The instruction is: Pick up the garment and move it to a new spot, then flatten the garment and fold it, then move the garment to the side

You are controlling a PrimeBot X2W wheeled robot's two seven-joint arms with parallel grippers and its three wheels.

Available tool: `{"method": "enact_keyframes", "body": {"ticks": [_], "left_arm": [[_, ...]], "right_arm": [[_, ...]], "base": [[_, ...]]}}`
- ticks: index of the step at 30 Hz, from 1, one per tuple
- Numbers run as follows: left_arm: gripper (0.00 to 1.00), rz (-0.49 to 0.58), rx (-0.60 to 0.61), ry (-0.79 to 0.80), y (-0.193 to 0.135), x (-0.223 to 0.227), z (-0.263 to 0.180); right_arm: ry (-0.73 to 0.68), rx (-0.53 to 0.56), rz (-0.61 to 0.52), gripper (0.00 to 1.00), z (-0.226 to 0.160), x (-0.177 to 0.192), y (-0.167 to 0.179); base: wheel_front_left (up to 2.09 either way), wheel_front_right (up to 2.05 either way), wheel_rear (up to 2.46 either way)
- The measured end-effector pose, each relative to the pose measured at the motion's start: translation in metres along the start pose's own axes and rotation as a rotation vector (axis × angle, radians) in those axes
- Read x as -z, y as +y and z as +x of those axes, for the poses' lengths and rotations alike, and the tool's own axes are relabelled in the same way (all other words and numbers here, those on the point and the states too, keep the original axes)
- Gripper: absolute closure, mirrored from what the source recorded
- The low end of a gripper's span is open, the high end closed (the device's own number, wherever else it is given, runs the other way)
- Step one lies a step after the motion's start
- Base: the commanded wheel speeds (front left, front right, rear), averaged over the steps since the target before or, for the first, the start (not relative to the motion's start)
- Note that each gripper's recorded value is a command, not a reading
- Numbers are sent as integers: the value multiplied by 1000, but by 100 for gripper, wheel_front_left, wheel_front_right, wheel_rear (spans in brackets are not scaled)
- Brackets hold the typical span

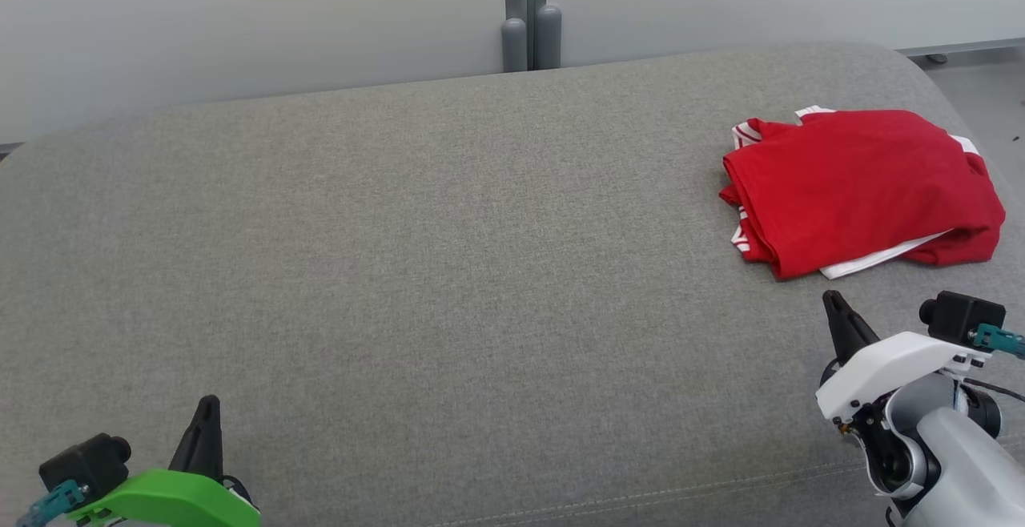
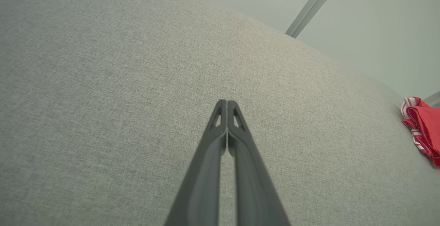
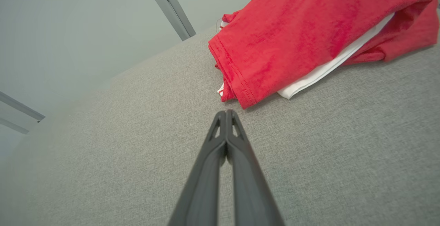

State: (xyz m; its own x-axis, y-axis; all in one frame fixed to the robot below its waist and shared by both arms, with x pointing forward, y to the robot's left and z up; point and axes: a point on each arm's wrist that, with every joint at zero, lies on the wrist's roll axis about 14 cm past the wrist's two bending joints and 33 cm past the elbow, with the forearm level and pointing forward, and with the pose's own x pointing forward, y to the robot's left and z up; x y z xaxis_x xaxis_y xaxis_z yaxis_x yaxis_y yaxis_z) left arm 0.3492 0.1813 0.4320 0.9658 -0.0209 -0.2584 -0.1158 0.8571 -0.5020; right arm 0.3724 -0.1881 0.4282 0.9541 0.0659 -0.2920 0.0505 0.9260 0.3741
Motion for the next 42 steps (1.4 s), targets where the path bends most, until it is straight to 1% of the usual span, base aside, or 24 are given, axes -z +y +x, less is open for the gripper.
{"method": "enact_keyframes", "body": {"ticks": [1,3,20,30,31,33,42], "left_arm": [[100,0,0,0,0,0,0],[100,-33,-1,1,0,-1,0],[100,-255,-16,17,2,-2,1],[100,-391,2,7,-2,-8,5],[100,-413,4,8,-2,-9,5],[100,-451,2,7,-3,-9,5],[100,-562,19,2,-6,-15,7]], "right_arm": [[0,0,0,100,0,0,0],[0,-2,30,100,0,0,1],[-19,-5,307,100,3,-11,7],[-33,-10,468,100,3,-16,9],[-37,-15,502,100,3,-18,10],[-40,-18,529,100,3,-20,11],[-61,-34,674,100,2,-25,11]], "base": [[0,0,0],[0,0,0],[0,0,0],[0,0,0],[0,0,0],[0,0,0],[0,0,0]]}}
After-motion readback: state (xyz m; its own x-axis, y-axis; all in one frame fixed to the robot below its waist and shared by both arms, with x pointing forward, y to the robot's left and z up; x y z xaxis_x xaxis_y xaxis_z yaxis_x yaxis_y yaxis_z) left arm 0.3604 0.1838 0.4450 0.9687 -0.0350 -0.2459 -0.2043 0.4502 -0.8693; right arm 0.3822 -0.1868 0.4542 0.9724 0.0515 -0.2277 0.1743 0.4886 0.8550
